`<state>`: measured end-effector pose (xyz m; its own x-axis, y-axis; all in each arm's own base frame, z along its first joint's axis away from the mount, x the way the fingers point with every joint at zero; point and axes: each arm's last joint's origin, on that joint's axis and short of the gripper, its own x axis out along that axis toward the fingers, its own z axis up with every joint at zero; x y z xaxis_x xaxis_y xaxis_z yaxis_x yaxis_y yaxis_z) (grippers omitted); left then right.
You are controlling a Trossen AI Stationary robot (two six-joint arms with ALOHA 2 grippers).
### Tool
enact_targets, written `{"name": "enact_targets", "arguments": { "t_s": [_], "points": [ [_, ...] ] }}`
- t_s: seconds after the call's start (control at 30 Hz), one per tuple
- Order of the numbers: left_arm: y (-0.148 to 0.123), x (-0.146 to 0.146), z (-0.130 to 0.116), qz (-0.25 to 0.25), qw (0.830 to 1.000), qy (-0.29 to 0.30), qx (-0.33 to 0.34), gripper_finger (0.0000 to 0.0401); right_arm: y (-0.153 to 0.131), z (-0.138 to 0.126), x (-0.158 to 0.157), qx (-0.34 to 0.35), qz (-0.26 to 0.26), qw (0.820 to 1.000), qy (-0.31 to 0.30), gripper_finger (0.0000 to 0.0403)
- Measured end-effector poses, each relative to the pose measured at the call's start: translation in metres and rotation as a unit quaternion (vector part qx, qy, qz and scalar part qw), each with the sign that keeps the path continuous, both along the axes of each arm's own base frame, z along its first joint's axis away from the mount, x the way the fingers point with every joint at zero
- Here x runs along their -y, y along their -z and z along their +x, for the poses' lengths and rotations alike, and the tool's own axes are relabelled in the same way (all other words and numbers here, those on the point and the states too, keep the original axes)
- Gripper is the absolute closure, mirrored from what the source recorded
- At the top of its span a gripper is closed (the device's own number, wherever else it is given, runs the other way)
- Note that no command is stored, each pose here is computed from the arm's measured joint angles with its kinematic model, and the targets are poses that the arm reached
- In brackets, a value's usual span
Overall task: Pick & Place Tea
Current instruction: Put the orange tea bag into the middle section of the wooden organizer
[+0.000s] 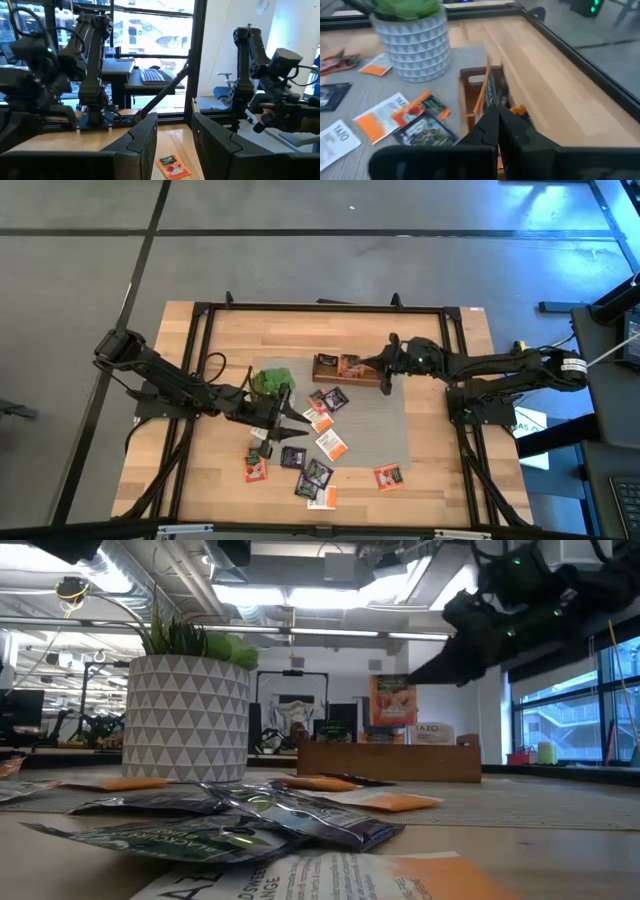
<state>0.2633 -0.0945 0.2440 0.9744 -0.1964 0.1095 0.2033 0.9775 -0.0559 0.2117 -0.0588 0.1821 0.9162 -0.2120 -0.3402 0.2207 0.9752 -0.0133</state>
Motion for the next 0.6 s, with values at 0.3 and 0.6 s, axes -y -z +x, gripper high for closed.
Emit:
{"name": "enact_targets", "arguments": {
  "t_s": [0.3, 0.6],
  "points": [
    [0.001, -0.002, 0.001, 0.001, 1.0, -0.005, -0.004, 0.0285, 0.008, -0.004, -0.001, 0.023, -0.028, 0.999, -0.006, 0.0399],
    [0.001, -0.002, 0.001, 0.002, 1.0, -0.005, -0.004, 0.0285, 0.026, 0.006, 0.003, -0.005, -0.045, 0.999, 0.001, 0.0399]
  ]
}}
